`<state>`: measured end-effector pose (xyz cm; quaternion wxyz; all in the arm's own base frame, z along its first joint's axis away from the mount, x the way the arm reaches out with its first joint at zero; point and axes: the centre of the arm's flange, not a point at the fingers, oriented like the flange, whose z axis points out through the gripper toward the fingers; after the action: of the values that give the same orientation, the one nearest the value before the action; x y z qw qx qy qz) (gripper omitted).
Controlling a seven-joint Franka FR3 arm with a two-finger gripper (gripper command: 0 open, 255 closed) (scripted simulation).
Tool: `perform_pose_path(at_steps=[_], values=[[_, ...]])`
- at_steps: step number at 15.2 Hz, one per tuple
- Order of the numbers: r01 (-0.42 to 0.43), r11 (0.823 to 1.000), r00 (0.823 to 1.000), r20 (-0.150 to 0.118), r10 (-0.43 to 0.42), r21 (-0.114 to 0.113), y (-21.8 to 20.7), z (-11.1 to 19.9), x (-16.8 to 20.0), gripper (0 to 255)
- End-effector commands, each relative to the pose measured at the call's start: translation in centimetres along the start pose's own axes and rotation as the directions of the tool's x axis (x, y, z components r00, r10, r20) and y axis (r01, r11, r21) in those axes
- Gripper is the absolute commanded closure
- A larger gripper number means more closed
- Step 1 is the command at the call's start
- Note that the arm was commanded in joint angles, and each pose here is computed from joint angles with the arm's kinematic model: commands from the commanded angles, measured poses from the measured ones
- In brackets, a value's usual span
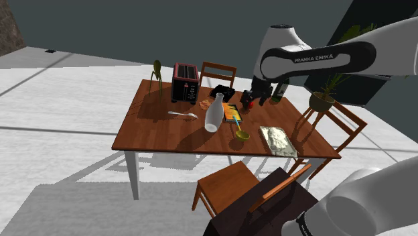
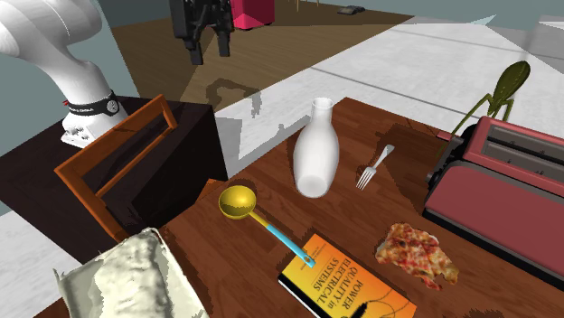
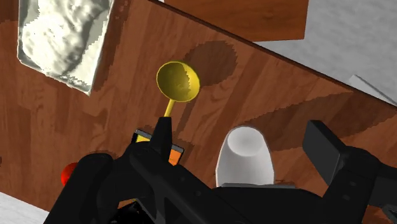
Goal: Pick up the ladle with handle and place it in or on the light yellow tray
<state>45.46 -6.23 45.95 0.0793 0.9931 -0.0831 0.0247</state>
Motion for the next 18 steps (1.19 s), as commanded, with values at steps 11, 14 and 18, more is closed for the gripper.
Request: perform_pose_path(at_steps=[11,14,18], values=[[-0.164,0.985,0.983,0.072,0.168,-0.058,2.6,13.8,8.7,0],[-0.203,0.976,0.974,0.089,0.210,-0.074,3.7,17.3,10.7,0],[-0.255,0.962,0.958,0.109,0.265,-0.097,5.2,21.9,13.1,0]])
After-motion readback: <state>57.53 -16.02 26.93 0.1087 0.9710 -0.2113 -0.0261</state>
